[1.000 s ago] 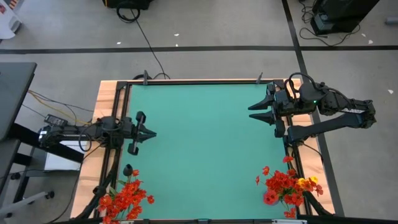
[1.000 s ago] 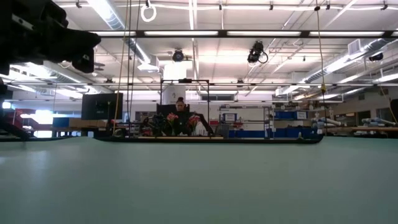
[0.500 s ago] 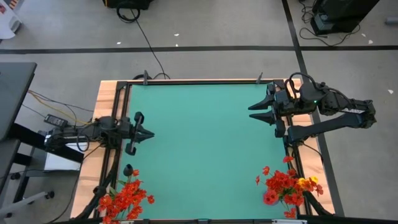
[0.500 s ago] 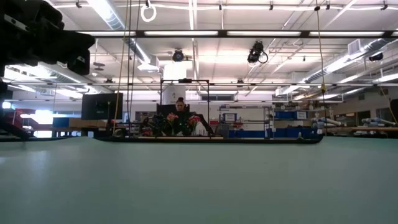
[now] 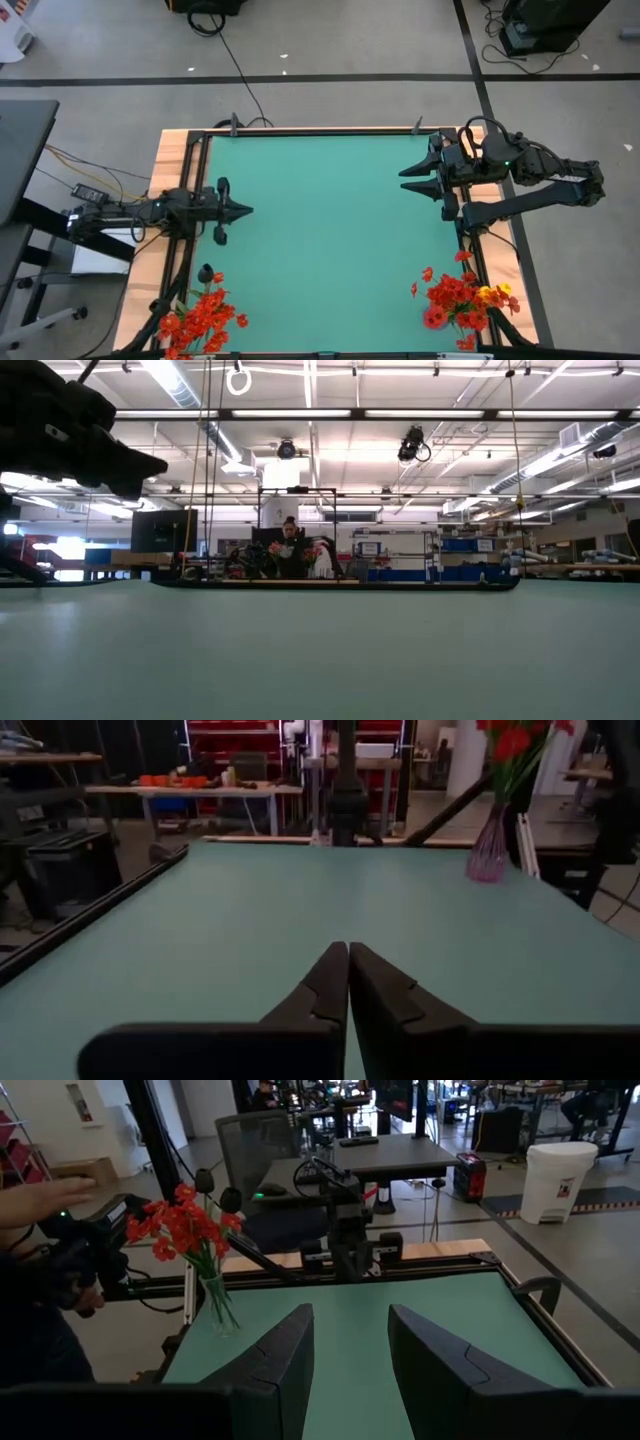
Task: Sort flowers into vase by color
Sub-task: Return to Home Position
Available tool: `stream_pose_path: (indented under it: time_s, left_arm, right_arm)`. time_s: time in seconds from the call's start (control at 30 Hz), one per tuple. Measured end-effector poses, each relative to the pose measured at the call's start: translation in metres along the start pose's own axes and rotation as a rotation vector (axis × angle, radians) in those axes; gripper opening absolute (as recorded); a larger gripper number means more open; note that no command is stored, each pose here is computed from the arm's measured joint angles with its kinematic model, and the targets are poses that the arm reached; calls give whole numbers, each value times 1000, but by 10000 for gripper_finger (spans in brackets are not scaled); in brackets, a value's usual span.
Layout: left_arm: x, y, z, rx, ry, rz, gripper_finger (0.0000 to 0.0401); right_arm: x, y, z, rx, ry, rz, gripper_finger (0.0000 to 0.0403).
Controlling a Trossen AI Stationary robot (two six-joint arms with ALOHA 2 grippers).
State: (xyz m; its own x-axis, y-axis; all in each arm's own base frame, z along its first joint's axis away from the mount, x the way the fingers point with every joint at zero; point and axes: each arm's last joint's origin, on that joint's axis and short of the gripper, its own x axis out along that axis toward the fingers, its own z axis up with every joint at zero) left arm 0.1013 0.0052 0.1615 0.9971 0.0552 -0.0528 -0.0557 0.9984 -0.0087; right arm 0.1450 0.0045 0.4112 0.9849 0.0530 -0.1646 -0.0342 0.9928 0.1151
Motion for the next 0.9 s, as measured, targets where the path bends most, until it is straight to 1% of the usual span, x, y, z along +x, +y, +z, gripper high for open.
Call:
stream_pose_path:
  time_s: [0.13,0.9]
  left_arm:
    - [1,0,-2,-6,18,0,16]
    - [1,0,-1,-4,15,0,16]
  right_arm:
    - [0,0,0,0,0,0,140]
    - [0,0,0,0,-2,0,140]
